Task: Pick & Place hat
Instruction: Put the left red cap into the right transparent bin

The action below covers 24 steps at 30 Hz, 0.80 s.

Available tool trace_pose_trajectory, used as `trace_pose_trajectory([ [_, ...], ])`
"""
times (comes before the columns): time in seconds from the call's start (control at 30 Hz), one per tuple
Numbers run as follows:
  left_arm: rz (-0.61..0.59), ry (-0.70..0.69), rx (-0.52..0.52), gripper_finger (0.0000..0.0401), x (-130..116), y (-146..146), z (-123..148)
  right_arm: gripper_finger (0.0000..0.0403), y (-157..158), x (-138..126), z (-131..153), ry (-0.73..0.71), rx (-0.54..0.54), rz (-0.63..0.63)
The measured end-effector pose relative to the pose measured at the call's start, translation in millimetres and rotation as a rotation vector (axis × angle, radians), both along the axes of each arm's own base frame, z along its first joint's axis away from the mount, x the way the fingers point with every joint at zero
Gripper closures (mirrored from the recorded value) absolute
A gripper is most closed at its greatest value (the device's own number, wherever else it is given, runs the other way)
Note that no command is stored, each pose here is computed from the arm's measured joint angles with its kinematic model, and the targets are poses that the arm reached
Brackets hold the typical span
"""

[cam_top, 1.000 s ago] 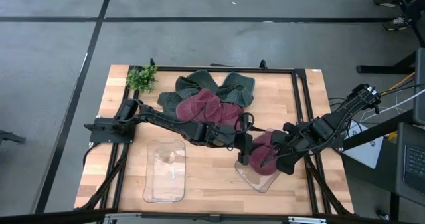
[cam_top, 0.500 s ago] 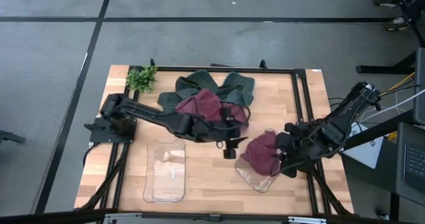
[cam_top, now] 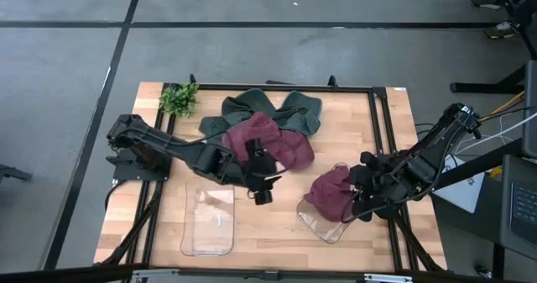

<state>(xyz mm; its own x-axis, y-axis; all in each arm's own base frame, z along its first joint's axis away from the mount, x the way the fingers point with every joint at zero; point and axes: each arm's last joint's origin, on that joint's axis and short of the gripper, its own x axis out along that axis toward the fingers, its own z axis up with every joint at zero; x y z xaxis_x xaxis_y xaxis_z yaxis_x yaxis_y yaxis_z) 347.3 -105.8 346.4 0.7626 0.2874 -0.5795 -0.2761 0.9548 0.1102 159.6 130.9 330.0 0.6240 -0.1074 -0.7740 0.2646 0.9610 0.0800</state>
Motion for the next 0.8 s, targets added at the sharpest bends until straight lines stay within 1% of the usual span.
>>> trace_pose_trajectory([
  [0.13, 0.076, -0.036, -0.033, 0.018, -19.0, -0.7, -3.5, 0.0246, 0.8, 0.9, 0.6, -0.004, -0.028, 0.048],
  [0.27, 0.164, -0.067, -0.091, 0.018, -33.8, 5.4, -7.5, 0.0246, 1.1, 2.8, 1.5, -0.005, -0.105, 0.151],
  [0.33, 0.209, -0.077, -0.113, 0.018, -38.3, 11.0, -10.9, 0.0246, 0.3, 4.8, 2.1, -0.01, -0.131, 0.179],
  [0.5, 0.295, -0.069, -0.142, 0.018, -37.6, 29.0, -20.1, 0.0246, -10.8, 13.0, 2.8, -0.021, -0.213, 0.152],
  [0.6, 0.309, -0.056, -0.158, 0.018, -34.7, 40.0, -24.3, 0.0246, -21.2, 20.0, 2.8, -0.005, -0.243, 0.136],
  [0.8, 0.303, 0.007, -0.193, 0.018, -28.6, 73.1, -30.3, 0.0246, -39.2, 34.3, 3.6, 0.019, -0.2, 0.136],
])
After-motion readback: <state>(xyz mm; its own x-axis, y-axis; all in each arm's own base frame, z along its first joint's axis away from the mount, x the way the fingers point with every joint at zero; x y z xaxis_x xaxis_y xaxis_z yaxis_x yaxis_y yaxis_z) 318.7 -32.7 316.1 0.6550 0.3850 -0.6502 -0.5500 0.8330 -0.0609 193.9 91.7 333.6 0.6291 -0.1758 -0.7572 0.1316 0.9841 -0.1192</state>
